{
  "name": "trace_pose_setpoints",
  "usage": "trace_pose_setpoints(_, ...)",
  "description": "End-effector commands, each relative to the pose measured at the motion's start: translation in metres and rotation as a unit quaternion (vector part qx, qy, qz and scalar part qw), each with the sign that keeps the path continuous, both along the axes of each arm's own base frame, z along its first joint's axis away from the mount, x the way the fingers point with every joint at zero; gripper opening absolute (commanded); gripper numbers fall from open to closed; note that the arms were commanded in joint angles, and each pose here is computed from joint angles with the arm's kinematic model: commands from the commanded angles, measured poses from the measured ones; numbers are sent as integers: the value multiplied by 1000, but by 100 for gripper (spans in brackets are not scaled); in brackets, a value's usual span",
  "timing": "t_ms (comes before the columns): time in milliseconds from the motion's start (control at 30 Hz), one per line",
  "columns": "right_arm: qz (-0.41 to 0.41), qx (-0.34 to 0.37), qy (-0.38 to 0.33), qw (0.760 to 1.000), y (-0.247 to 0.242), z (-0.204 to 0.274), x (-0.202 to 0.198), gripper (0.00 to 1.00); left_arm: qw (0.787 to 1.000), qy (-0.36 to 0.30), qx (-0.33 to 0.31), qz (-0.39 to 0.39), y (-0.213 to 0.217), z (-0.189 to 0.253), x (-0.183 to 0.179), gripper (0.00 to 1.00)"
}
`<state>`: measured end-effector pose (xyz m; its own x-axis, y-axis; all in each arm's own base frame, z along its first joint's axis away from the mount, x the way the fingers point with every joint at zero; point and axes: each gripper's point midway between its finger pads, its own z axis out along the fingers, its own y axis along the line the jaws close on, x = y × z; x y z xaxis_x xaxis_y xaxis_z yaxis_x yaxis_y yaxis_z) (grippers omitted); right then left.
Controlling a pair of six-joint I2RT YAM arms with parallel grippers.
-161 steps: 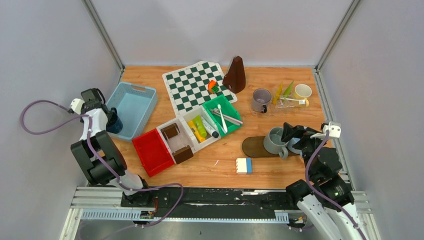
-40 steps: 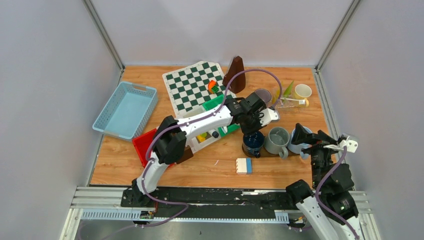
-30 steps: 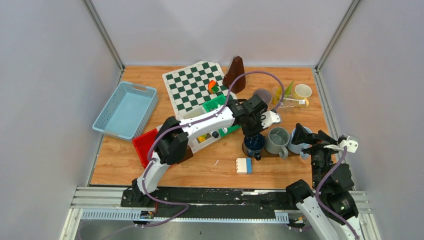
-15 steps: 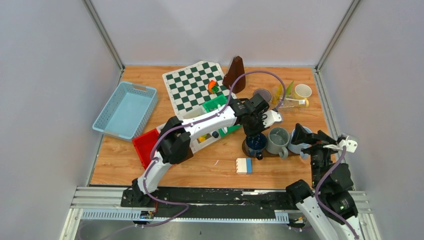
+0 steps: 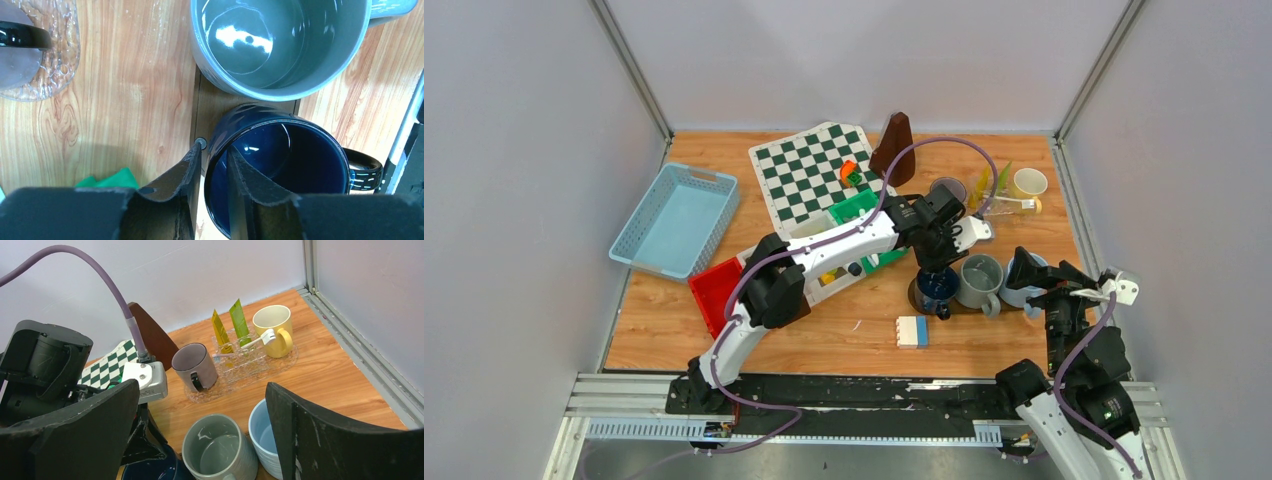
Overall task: Prepare toiletry sets of a toothbrush and toothpaste on the tray
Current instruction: Place the cup on the tray.
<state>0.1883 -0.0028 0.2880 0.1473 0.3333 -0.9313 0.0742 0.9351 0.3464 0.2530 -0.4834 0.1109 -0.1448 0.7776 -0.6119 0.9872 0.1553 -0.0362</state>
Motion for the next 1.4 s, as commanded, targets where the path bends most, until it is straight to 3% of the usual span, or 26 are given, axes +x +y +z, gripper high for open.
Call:
trace_pose_setpoints(0,-1,10,-22,1000,-1,10,-2,100,999,-3,-33,-1,-14,20,-2,30)
trace_pose_setpoints(600,0,9,-23,1000,-1,10,-2,100,998,10,-52,15,-22,25,-2,22)
trace_pose_setpoints(900,2,9,-22,1000,0,10,-2,100,999,-8,-46,5,-19,24,1,30)
trace_pose_setpoints(1167,2,9,-22,1000,0,10,-2,100,999,-34,-37,-8,-15,24,7,20)
trace_pose_setpoints(1367,4,9,-23,1000,0,10,-2,100,998,-50,-29,-20,-12,23,10,20)
